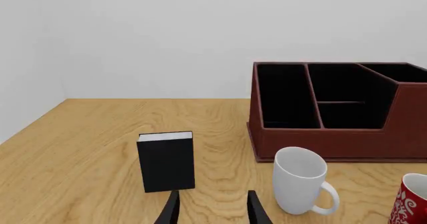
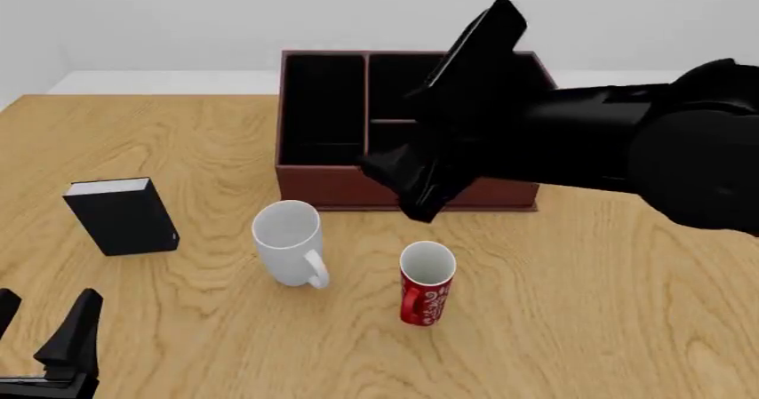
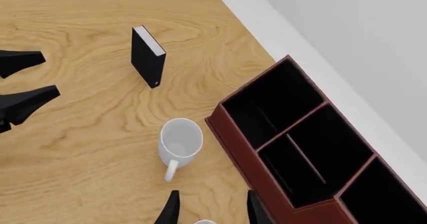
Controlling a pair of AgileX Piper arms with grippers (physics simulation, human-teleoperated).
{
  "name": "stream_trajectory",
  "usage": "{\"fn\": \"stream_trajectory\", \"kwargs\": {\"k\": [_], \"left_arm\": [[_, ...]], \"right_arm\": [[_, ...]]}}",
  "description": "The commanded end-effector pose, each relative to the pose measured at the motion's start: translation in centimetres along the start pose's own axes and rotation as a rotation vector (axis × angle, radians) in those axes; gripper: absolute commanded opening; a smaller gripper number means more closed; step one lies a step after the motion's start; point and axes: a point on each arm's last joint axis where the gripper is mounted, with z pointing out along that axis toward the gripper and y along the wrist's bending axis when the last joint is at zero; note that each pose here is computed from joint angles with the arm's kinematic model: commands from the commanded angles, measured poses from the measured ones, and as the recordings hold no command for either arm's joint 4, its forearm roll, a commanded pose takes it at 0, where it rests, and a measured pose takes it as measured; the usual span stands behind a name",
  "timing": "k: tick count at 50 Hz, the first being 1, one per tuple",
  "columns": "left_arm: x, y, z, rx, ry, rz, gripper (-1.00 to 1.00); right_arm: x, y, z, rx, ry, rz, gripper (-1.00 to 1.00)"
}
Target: Pick up the white mug and place it to the right of the caddy.
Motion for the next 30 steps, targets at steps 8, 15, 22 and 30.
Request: {"fn": "stream_trajectory", "kwargs": {"k": [8, 15, 22, 30], "left_arm": [[0.0, 0.0, 0.0, 0.000, 0.000, 0.000, 1.00], [0.0, 0.0, 0.0, 0.000, 0.000, 0.000, 1.00], [0.0, 0.0, 0.0, 0.000, 0.000, 0.000, 1.00], [0.0, 0.0, 0.0, 0.000, 0.000, 0.000, 1.00]], "right_arm": [[-0.3, 1.3, 2.3, -0.048, 0.023, 0.009, 1.00], [-0.8, 1.5, 2.9, -0.059, 0.024, 0.031, 1.00], [-0.9, 1.5, 3.8, -0.061, 0.027, 0.059, 1.00], [-0.4, 1.9, 5.3, -0.070, 0.047, 0.099, 1.00]]}}
